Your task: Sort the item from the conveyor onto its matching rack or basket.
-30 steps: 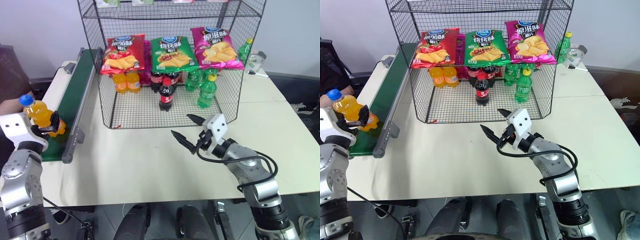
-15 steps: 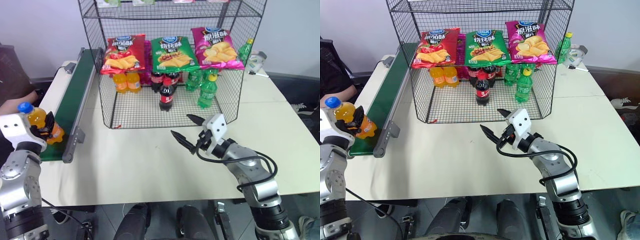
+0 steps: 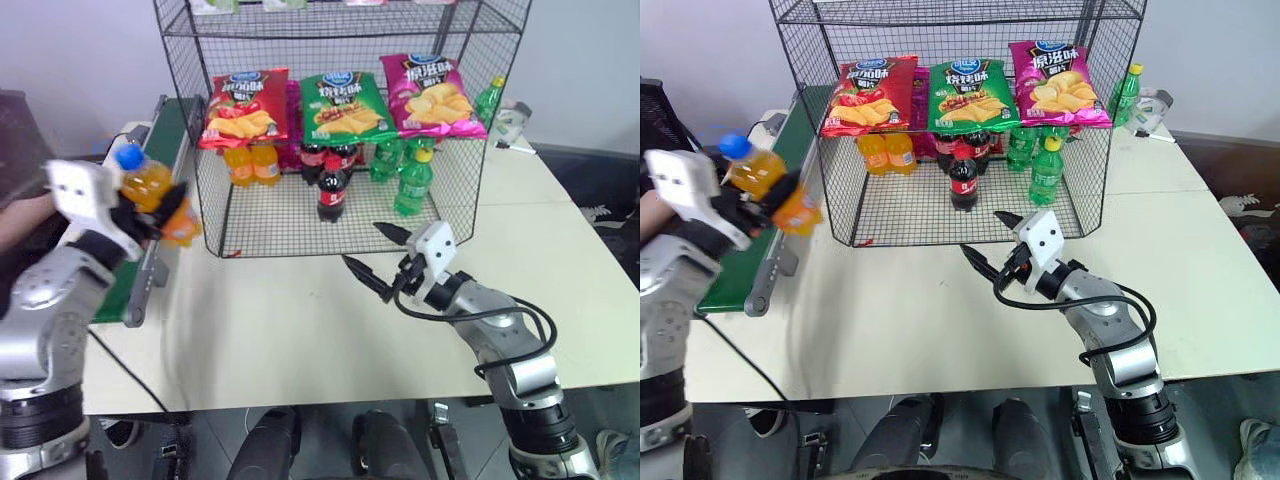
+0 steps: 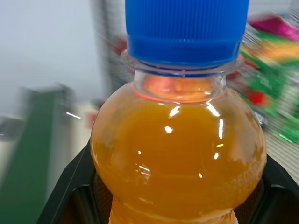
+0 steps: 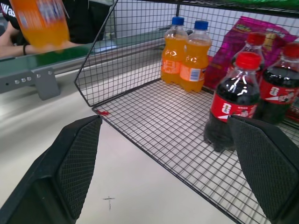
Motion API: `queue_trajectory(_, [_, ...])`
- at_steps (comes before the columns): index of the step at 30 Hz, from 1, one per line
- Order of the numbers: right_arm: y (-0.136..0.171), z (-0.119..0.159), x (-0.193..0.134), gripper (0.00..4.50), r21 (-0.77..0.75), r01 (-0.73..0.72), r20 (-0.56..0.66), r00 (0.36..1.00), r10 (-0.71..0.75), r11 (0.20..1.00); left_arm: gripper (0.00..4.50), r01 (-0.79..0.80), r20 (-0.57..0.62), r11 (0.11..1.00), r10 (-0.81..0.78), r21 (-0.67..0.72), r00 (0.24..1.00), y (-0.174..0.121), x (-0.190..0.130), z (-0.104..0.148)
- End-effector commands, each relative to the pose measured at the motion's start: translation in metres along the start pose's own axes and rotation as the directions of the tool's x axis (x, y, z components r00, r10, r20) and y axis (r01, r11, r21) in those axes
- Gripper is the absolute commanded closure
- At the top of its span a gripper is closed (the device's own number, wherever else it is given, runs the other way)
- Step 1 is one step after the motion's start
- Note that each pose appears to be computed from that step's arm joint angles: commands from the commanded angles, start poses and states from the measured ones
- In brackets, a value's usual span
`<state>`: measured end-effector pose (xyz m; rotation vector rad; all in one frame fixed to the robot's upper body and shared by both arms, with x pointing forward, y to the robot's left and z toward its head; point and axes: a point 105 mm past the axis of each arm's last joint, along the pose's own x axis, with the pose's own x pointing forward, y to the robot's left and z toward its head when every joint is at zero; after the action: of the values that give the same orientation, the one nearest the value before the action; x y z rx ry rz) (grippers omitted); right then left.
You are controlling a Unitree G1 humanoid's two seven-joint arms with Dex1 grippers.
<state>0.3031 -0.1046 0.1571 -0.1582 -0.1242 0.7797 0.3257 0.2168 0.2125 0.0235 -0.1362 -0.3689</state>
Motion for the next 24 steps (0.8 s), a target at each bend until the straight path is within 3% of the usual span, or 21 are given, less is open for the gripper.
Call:
queue_trajectory(1, [-0.007,0.013,-0.005,0.00,-0.035,0.018,0.039,0.999,-0.017,0.999,1.80,-0.001,0.032,0.998,-0.001,0.067,0.999,-0.011,0.018,0.008])
queue_trajectory(4, [-0.008,0.012,-0.006,0.00,-0.038,0.021,0.035,0.999,-0.019,0.999,1.80,-0.012,0.013,0.995,0.011,0.097,1.000,-0.015,0.031,-0.004])
queue_trajectory(7, [-0.008,0.013,-0.007,0.00,-0.044,0.033,0.035,0.999,-0.031,0.999,1.80,-0.070,0.023,0.997,0.070,0.031,0.997,-0.026,0.069,-0.032])
queue_trajectory(11, [-0.007,0.012,-0.007,0.00,-0.045,0.039,0.034,0.999,-0.038,0.998,1.80,-0.128,0.047,0.992,0.129,-0.008,0.991,-0.028,0.100,-0.045])
queue_trajectory(24, [-0.008,0.013,-0.006,0.00,-0.050,0.056,0.041,0.998,-0.054,0.997,1.80,-0.149,0.039,0.988,0.151,-0.048,0.988,-0.030,0.140,-0.065])
